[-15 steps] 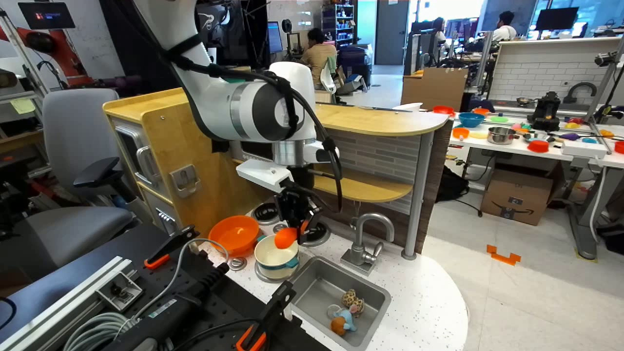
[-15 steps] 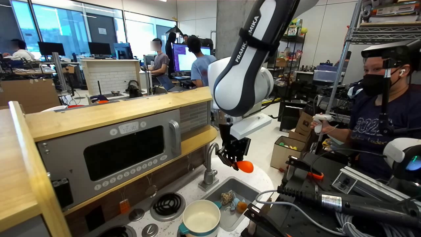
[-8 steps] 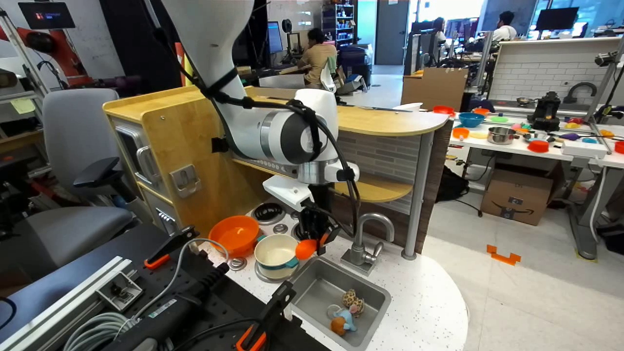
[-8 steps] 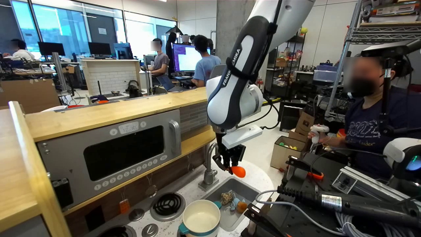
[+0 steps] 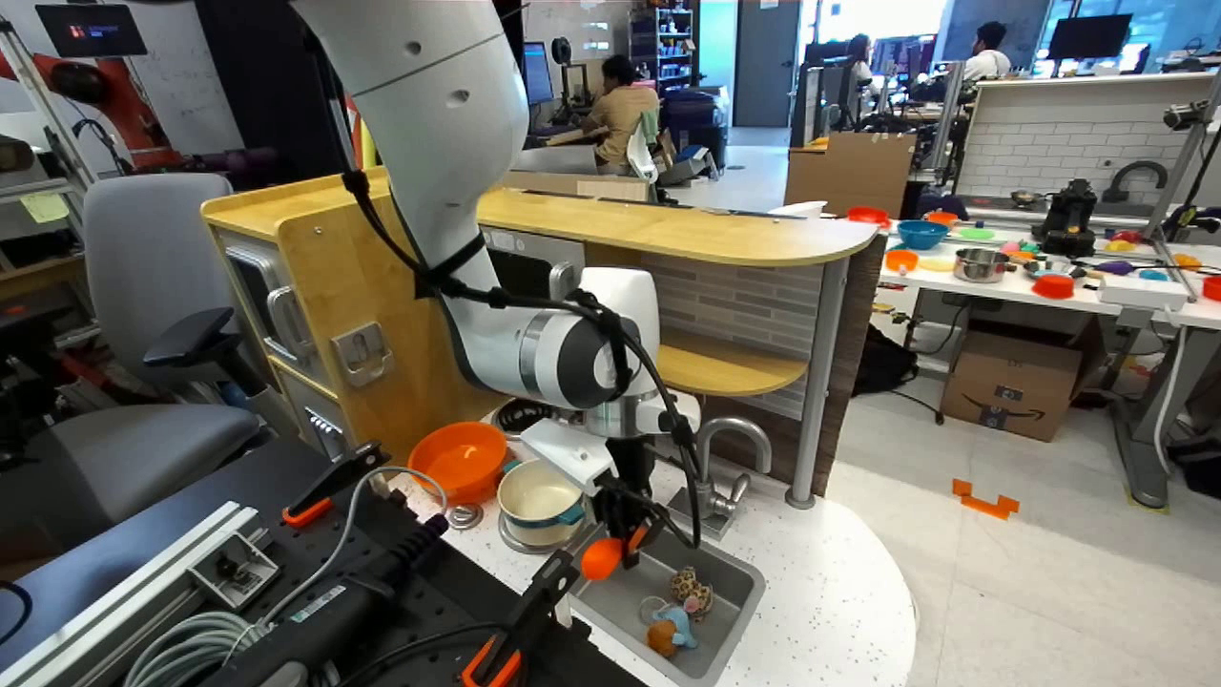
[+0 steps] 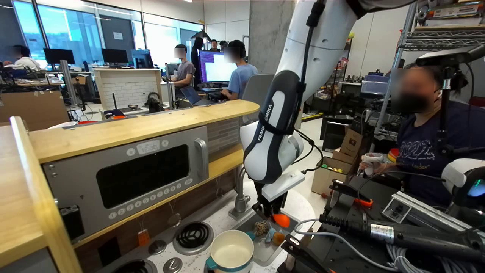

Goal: Move the orange object from the orange plate into the sink

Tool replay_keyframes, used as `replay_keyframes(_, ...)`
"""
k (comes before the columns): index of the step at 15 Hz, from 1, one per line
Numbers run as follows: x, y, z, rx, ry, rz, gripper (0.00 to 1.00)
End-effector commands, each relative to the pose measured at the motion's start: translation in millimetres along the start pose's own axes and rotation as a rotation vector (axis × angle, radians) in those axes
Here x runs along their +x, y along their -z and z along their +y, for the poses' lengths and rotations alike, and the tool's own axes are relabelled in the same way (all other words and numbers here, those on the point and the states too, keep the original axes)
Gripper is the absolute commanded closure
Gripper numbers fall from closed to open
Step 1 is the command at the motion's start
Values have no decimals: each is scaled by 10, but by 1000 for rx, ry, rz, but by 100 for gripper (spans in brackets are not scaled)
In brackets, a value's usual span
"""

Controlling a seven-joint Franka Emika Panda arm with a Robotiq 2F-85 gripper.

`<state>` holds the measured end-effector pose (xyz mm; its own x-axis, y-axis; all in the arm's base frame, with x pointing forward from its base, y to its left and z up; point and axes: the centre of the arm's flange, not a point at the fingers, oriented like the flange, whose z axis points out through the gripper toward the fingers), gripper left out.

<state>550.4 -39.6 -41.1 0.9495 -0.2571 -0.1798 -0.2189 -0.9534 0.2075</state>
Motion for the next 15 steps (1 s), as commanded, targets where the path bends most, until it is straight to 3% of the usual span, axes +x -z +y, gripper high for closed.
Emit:
replay_keyframes(1, 122, -225, -15, -35, 8, 32, 96)
replay_keyframes(7, 347, -229, -196, -20, 13, 97, 96)
replay_keyframes(15, 255, -409, -319, -52, 75, 132, 96)
